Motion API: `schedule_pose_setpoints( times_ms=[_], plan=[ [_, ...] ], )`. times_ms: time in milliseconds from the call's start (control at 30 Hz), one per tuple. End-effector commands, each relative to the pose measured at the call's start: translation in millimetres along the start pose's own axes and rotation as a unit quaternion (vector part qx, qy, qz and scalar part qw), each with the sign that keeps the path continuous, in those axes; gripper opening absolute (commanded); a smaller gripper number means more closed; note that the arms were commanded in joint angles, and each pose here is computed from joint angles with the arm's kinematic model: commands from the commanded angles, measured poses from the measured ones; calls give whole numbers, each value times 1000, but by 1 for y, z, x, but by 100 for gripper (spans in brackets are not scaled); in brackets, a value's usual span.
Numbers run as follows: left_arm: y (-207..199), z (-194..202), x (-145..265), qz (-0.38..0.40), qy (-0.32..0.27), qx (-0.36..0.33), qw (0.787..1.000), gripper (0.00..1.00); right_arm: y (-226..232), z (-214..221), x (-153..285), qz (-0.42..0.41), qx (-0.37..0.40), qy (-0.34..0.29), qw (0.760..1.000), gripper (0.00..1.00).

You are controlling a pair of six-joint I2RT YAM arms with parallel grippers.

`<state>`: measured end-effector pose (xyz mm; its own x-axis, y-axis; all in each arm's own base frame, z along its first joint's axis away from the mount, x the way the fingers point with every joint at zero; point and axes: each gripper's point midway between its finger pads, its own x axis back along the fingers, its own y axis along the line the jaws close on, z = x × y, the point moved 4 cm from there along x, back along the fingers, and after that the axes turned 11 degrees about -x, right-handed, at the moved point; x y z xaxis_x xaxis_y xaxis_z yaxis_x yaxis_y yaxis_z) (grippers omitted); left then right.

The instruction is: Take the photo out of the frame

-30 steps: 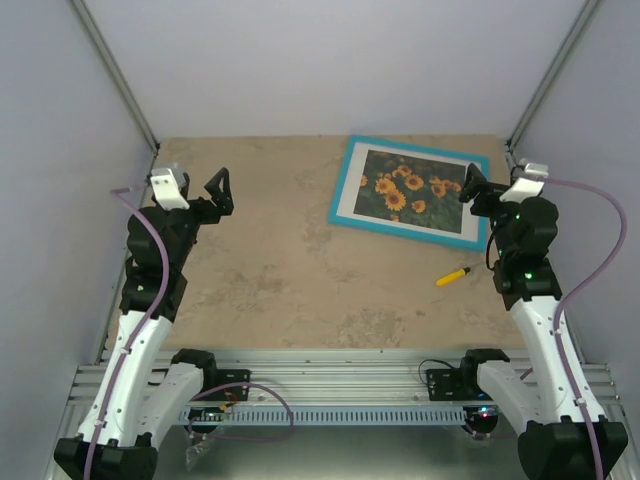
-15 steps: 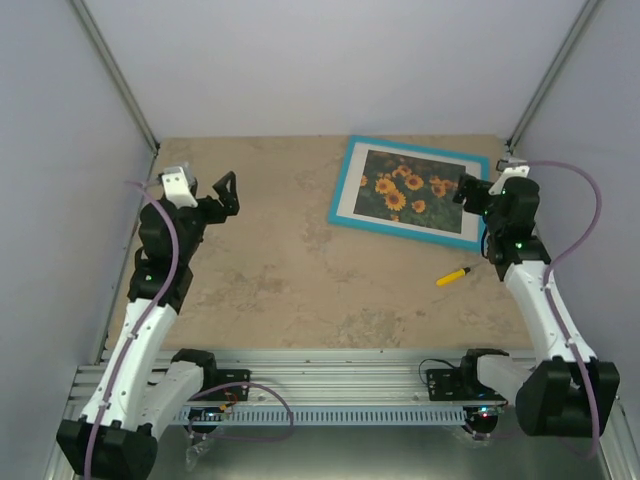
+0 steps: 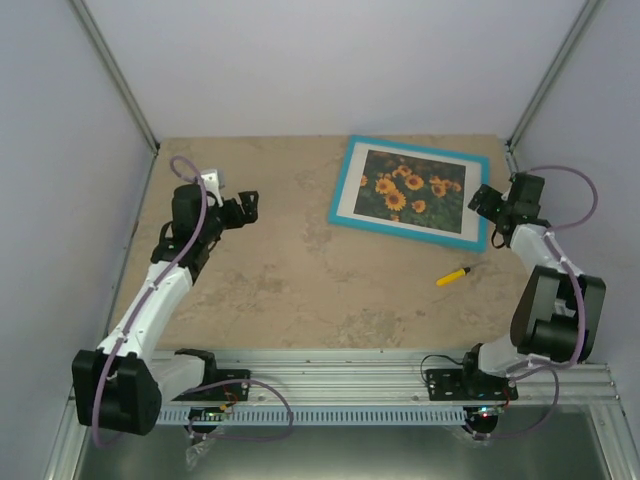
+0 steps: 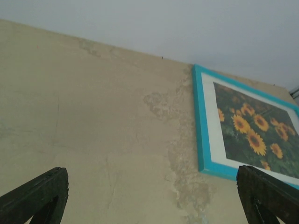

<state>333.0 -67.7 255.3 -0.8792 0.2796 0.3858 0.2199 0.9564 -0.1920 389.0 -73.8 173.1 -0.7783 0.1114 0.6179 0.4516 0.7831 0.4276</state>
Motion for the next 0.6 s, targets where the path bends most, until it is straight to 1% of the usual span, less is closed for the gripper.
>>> schedule_pose_setpoints(
  times_ms=[0, 200, 333, 467, 567],
  plan=[
    [-2, 1, -6, 16, 13, -7, 1000, 100, -19, -12, -23, -1, 0, 23, 1000, 94],
    [-7, 8, -19, 42, 36, 1, 998, 100, -37, -8, -62, 14, 39, 70, 997, 82],
    [-8, 15, -26, 51, 55, 5, 997, 100, -49, -3, -84, 9, 48, 100, 994, 66],
    [-9, 19, -31, 60, 69, 8, 996, 100, -54, 2, -99, -3, 57, 126, 990, 61],
    [-8, 23, -36, 61, 80, 11, 995, 100, -57, 12, -112, -11, 62, 153, 986, 54]
  ],
)
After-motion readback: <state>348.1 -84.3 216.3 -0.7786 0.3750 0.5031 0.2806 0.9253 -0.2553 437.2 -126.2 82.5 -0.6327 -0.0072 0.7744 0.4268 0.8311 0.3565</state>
